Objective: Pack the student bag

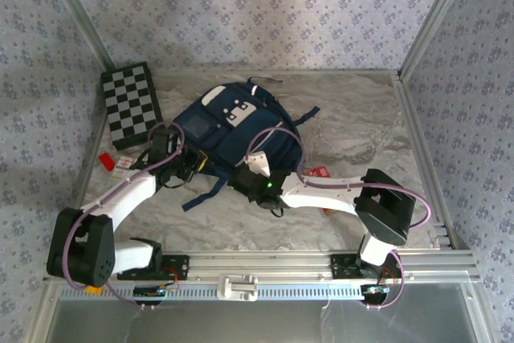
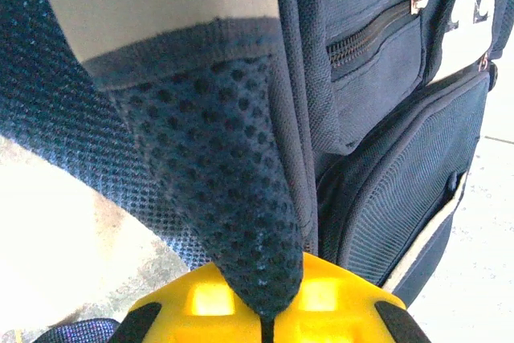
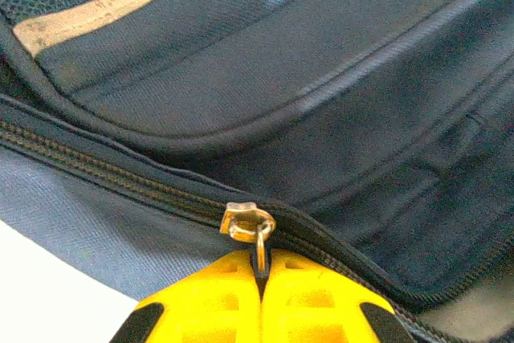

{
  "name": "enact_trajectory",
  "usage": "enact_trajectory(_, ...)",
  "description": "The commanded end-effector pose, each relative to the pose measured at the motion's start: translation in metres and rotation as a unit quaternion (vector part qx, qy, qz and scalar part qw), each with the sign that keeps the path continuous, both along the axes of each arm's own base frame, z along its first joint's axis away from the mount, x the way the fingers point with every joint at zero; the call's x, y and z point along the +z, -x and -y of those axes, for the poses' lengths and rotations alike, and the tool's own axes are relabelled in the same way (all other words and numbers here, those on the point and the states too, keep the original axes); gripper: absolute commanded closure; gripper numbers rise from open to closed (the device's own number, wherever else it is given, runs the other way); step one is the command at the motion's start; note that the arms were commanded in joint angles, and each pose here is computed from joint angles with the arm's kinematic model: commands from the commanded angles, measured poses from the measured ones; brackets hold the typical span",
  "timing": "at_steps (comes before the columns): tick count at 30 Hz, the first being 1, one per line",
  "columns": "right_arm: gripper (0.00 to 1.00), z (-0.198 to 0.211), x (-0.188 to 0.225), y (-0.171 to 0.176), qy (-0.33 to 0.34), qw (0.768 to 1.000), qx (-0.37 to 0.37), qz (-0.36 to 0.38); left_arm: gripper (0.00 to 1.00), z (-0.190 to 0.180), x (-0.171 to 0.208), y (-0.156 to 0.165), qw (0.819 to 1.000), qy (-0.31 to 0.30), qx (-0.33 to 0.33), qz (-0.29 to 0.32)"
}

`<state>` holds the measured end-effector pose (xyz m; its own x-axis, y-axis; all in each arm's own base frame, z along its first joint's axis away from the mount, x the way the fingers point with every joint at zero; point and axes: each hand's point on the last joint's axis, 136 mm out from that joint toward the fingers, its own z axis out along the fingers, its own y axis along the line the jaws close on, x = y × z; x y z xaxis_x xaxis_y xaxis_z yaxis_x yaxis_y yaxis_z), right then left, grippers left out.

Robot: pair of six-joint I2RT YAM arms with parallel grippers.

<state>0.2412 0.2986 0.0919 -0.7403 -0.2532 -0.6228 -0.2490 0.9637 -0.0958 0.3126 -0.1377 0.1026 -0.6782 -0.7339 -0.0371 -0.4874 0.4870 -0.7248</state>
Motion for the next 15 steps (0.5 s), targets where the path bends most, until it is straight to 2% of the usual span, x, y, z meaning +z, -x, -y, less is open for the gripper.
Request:
enact_trajectory(1,1.0,0.053,0.014,0.012,0.048,0.998,-0.04,0.008,1.0,-0.021,0.034,-0.04,0.997,-0.024,0.018,0.069)
enact_trajectory(4,1.0,0.074,0.017,0.021,0.041,0.998,-0.048,-0.004,1.0,-0.028,0.035,-0.059,0.997,-0.018,0.018,0.076)
enact_trajectory(6,1.0,0.068,0.021,0.023,0.036,0.999,-0.022,-0.002,1.0,-0.028,0.034,-0.071,0.997,-0.02,0.008,0.073)
enact_trajectory(9,1.0,0.034,0.027,0.025,0.02,0.999,0.031,-0.005,1.0,-0.017,0.038,-0.091,0.996,-0.009,-0.023,0.084)
enact_trajectory(13,1.0,-0.04,0.039,0.027,-0.027,0.994,0.108,-0.005,1.0,-0.012,0.042,-0.104,0.994,-0.007,-0.04,0.105)
enact_trajectory(15,1.0,-0.068,0.044,0.023,-0.053,0.991,0.122,-0.007,0.91,-0.005,0.049,-0.105,0.991,-0.002,-0.07,0.116)
